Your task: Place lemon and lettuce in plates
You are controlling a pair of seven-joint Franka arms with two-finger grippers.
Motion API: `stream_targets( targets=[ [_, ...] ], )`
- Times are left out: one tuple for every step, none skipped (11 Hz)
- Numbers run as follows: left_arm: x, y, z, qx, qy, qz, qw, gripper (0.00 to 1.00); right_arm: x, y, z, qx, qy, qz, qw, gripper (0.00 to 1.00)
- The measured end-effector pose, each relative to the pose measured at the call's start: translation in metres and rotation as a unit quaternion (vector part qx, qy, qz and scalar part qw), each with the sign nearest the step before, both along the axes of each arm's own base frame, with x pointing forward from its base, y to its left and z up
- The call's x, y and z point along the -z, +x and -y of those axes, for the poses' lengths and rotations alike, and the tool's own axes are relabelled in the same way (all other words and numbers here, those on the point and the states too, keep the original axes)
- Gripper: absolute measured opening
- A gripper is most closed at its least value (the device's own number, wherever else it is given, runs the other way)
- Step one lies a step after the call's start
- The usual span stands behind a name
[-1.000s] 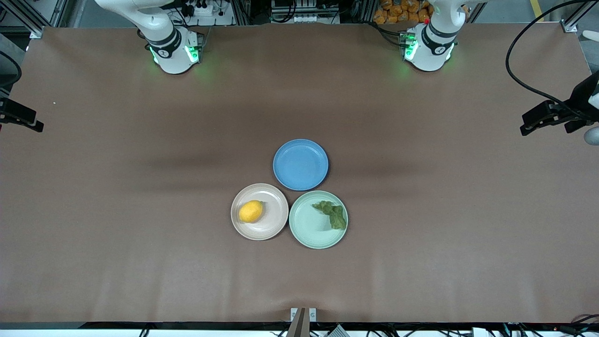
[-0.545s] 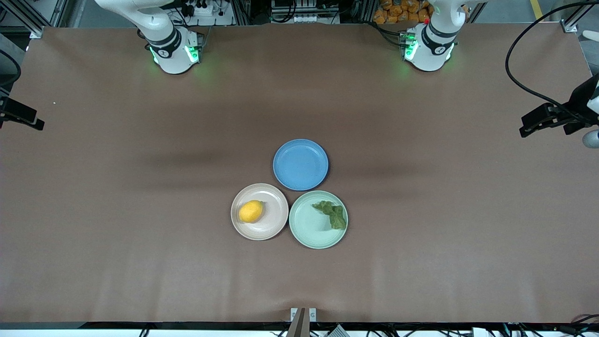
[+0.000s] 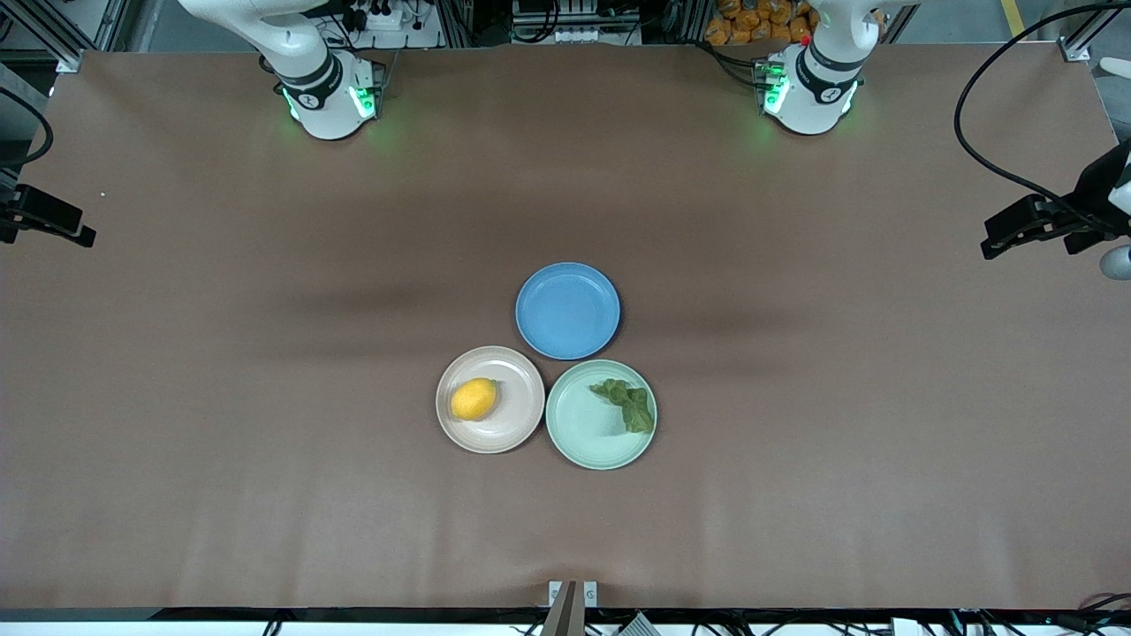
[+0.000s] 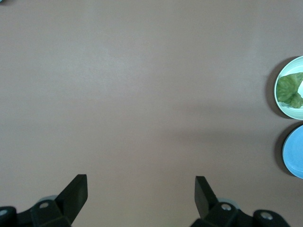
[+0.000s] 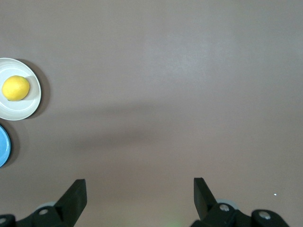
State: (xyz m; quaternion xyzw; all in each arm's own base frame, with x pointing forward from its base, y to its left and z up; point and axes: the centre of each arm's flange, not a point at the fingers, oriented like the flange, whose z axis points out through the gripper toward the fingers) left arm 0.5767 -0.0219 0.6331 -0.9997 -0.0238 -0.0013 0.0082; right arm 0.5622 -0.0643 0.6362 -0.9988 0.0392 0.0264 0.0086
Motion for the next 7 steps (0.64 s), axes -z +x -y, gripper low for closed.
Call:
stream_targets(
  targets=[
    [0.0,0.0,0.0,0.0,0.0,0.0,1.0,1.0,0.0,-0.0001,0.0005,-0.001,-0.003,0.0,1.0,1.0],
    [0.0,0.0,0.0,0.0,0.0,0.0,1.0,1.0,0.0,-0.0001,0.0007,-0.005,-0.004,0.0,1.0,1.0],
    [0.0,0.0,0.0,0.0,0.0,0.0,1.0,1.0,0.0,-0.0001,0.0008,-0.01,-0.005,-0.001,1.0,1.0],
    [0.0,0.0,0.0002,0.0,0.0,0.0,1.0,1.0,0.0,-0.0001,0.0008,-0.013,-0.005,-0.001,1.0,1.0],
    [0.0,0.0,0.0005,0.0,0.0,0.0,1.0,1.0,0.0,-0.0001,0.0008,-0.016,-0.005,0.0,1.0,1.0],
    [-0.0001,0.0,0.0006,0.001,0.0,0.0,1.0,1.0,0.0,-0.0001,0.0007,-0.021,-0.004,0.0,1.0,1.0],
    [-0.001,0.0001,0.0006,0.001,0.0,0.001,1.0,1.0,0.0,-0.0001,0.0007,-0.026,-0.004,0.0,1.0,1.0]
  ],
)
